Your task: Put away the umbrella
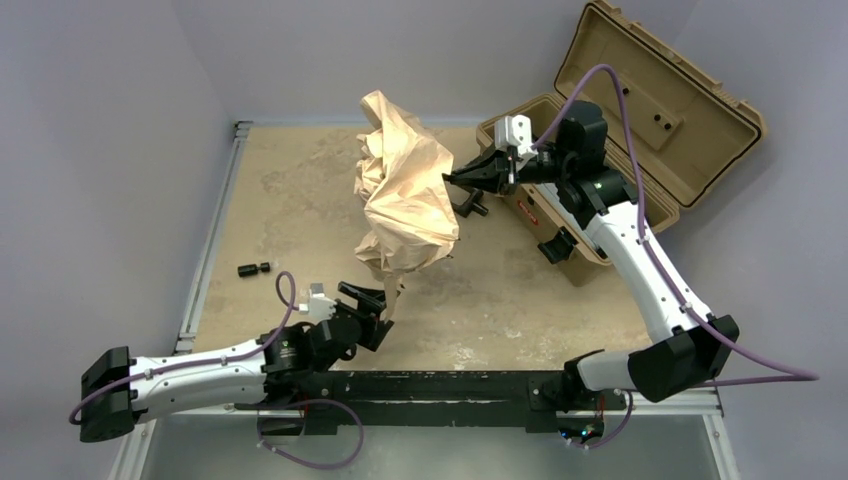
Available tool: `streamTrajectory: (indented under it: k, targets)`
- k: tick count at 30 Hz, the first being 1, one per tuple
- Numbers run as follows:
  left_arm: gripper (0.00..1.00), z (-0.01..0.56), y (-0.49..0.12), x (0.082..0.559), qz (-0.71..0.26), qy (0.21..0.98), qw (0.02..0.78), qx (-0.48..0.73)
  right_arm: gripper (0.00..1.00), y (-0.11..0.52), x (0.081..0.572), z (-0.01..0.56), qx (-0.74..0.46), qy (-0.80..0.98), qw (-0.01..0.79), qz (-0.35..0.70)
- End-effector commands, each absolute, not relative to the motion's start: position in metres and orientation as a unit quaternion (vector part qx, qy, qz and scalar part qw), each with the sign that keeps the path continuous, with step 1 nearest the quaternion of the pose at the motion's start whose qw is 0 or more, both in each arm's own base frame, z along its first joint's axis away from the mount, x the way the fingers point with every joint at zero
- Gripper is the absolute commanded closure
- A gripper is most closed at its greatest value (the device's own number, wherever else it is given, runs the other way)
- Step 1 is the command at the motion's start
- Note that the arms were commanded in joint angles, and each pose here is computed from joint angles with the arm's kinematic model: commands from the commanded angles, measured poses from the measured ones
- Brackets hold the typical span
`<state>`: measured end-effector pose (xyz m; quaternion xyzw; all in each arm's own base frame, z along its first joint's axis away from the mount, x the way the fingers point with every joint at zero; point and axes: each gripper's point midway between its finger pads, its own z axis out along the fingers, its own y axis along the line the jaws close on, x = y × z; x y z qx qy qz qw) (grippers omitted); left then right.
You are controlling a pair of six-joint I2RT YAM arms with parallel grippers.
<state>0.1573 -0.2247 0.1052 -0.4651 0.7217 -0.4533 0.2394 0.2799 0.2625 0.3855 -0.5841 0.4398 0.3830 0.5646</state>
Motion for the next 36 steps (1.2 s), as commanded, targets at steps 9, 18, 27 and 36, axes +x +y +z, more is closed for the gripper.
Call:
streamTrajectory:
  k: [9, 18, 27, 36]
  targets:
    - [0.21, 0.178, -0.228, 0.19, -0.566, 0.486, 0.094, -0.659, 1.0, 0.258, 0.253, 0.418, -0.619, 0.352, 0.604, 0.358]
    - [0.37, 0.173, -0.212, 0.189, -0.556, 0.486, 0.118, -0.664, 1.0, 0.253, 0.23, 0.411, -0.63, 0.345, 0.59, 0.37]
    - [0.59, 0.17, -0.216, 0.187, -0.554, 0.499, 0.116, -0.656, 1.0, 0.252, 0.237, 0.411, -0.616, 0.362, 0.599, 0.361]
    - [1.0, 0.17, -0.221, 0.185, -0.568, 0.508, 0.12, -0.637, 1.0, 0.251, 0.245, 0.41, -0.606, 0.376, 0.606, 0.353]
